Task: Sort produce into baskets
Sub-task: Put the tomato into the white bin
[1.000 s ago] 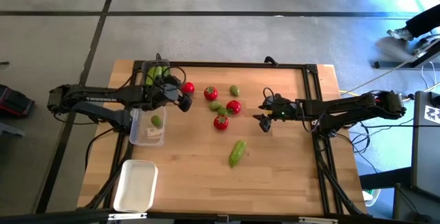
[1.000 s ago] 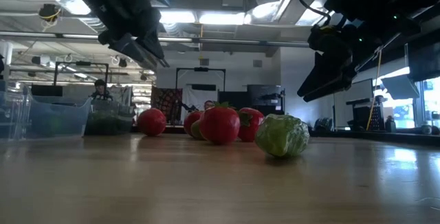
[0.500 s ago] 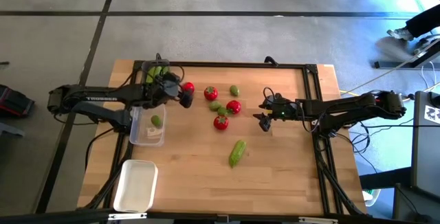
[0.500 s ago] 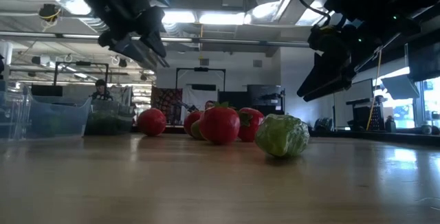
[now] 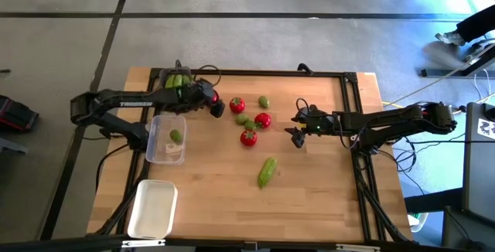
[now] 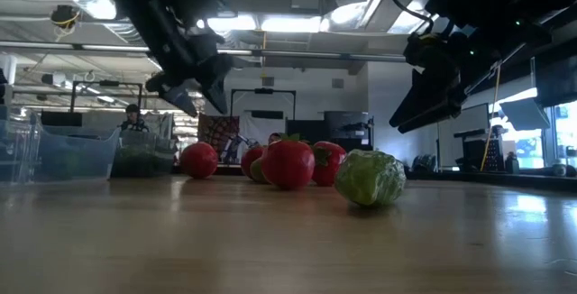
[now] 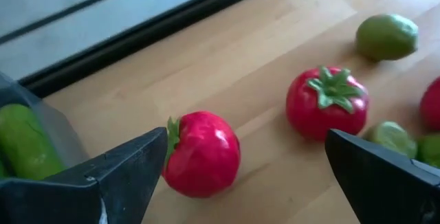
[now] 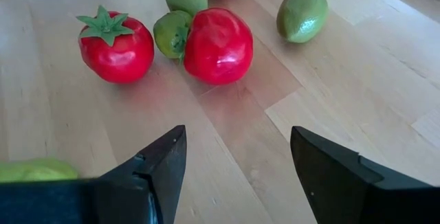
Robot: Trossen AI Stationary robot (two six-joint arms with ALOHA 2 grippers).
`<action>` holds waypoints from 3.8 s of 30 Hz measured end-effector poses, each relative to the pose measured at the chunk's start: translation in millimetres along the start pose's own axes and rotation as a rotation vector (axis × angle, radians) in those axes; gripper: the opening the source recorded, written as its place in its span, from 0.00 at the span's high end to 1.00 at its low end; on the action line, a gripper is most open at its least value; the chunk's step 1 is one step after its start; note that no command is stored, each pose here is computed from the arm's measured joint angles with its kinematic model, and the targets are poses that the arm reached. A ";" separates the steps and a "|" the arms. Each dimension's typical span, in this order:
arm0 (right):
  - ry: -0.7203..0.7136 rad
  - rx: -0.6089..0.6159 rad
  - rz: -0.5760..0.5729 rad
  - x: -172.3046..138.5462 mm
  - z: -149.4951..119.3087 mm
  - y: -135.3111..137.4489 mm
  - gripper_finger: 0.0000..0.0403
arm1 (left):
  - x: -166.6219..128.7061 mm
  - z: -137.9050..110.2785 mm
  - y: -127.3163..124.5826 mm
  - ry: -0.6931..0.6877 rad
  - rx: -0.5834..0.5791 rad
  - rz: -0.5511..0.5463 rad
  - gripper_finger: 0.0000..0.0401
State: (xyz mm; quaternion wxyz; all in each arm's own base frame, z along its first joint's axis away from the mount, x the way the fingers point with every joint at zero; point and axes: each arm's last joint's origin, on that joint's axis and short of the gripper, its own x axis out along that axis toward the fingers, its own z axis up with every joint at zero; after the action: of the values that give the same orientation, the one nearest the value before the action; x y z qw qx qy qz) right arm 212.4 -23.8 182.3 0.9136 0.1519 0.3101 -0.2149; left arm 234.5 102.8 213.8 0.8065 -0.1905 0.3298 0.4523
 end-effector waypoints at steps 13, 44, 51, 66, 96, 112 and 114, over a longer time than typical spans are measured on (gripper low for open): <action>0.001 -0.004 0.000 0.0 -0.1 0.0 0.40 | 40.1 13.0 14.1 0.143 -0.005 0.072 0.03; 0.001 -0.008 -0.004 0.0 -0.2 -0.2 0.40 | 81.5 -10.7 9.6 0.289 0.012 0.115 0.18; 0.001 -0.014 -0.004 0.0 -0.2 -0.2 0.40 | 75.5 -11.5 3.2 0.282 0.052 0.090 0.31; 0.002 -0.031 -0.004 0.0 -0.3 -0.2 0.40 | -22.7 10.7 -36.0 0.214 0.197 -0.082 0.29; 0.006 -0.033 -0.001 -0.1 -0.7 0.0 0.40 | -175.3 -62.8 -60.8 0.499 0.275 -0.606 0.29; -0.022 -0.046 -0.001 -0.1 1.9 0.6 0.40 | -215.8 -109.8 -56.5 0.780 0.144 -0.535 0.29; -0.021 -0.051 -0.001 -0.1 1.8 0.6 0.40 | -219.6 -113.8 -55.4 0.799 0.138 -0.527 0.29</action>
State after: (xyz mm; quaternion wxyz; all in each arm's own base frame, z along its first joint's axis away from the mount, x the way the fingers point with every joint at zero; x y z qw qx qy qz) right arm 213.5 -24.0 183.8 0.9203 0.1259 0.3059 -0.2089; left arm 159.0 -127.4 288.1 0.7147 -0.3723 0.5834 0.1013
